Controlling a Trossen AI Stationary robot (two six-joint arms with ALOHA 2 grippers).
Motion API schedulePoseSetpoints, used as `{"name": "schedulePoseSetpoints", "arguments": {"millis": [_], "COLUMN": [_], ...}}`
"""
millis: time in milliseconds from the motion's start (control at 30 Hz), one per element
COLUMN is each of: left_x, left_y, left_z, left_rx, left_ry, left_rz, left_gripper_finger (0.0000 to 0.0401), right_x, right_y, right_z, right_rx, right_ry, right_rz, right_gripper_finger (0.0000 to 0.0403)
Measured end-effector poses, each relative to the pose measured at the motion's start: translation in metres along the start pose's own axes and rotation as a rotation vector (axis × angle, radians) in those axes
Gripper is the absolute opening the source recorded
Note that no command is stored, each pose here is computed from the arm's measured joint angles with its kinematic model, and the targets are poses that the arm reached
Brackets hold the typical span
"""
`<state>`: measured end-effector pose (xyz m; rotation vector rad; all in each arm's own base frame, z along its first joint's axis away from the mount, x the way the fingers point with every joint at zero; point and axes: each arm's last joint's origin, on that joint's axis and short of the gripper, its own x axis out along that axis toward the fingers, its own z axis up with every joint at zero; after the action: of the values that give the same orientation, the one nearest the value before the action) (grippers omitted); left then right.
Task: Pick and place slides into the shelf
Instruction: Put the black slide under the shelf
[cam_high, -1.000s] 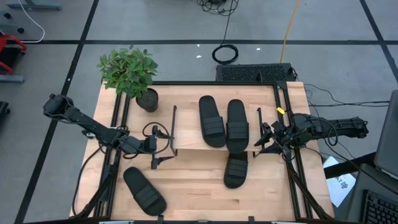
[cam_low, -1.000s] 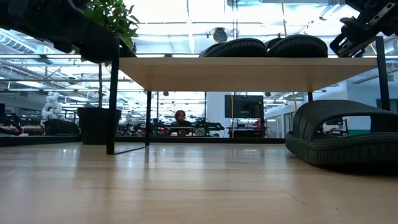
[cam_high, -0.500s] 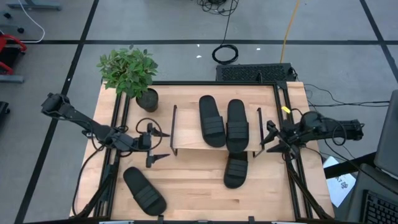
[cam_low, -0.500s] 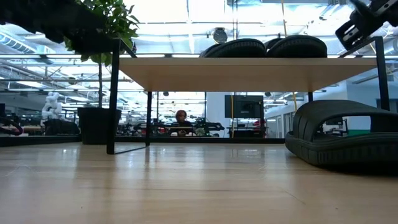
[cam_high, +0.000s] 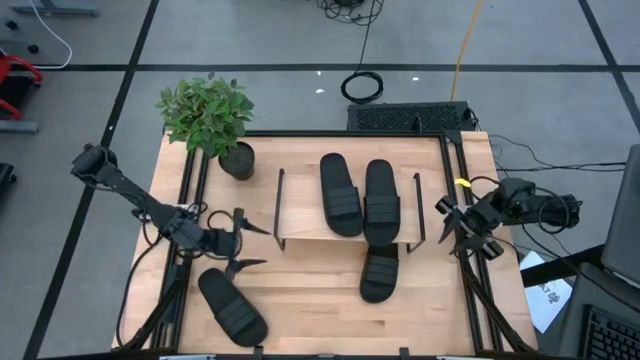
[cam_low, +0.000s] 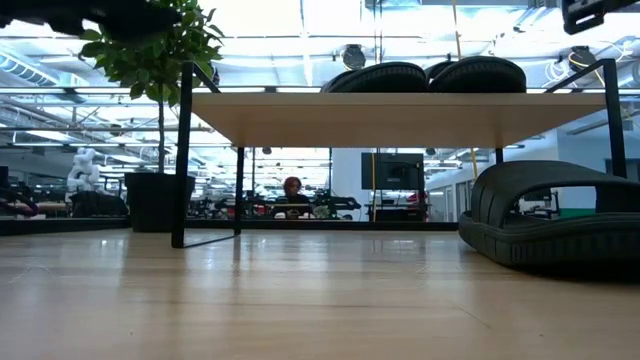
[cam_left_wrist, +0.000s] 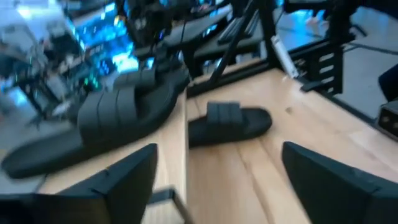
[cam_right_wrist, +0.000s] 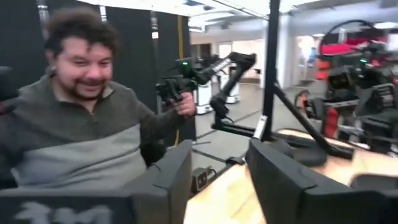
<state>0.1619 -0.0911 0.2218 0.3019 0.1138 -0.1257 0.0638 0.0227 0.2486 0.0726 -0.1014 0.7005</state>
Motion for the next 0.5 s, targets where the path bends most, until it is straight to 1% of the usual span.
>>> {"name": "schedulePoseSetpoints", "arguments": {"millis": [100, 200, 233, 333, 400, 433, 500], "left_x": [-0.002, -0.003, -0.003, -0.002, -0.002, -0.002, -0.002], "left_y": [-0.003, -0.004, -0.004, -0.005, -0.005, -0.005, -0.005], "left_z": [0.005, 0.005, 0.005, 0.005, 0.005, 0.005, 0.005], "left_rx": [0.019, 0.014, 0.012, 0.013, 0.013, 0.011, 0.010], "left_ry": [-0.043, -0.047, -0.046, -0.043, -0.042, -0.042, -0.043], "left_rz": [-0.014, -0.017, -0.015, -0.016, -0.016, -0.016, -0.016], "left_gripper_finger": [0.0268, 0.0188, 0.0160, 0.0083, 0.0036, 0.0019, 0.0009], "right_x": [0.004, 0.009, 0.011, 0.018, 0.022, 0.025, 0.032], "right_y": [0.000, 0.001, 0.001, 0.004, 0.006, 0.006, 0.007], "right_z": [0.003, 0.006, 0.006, 0.010, 0.012, 0.011, 0.008], "right_rx": [-0.016, -0.033, -0.052, -0.075, -0.071, -0.063, -0.049], "right_ry": [-0.013, -0.022, -0.027, -0.051, -0.064, -0.059, -0.035], "right_rz": [0.074, 0.156, 0.193, 0.314, 0.366, 0.385, 0.406], "right_gripper_finger": [0.0093, 0.0027, 0.0014, 0.0007, 0.0003, 0.0001, 0.0001]}}
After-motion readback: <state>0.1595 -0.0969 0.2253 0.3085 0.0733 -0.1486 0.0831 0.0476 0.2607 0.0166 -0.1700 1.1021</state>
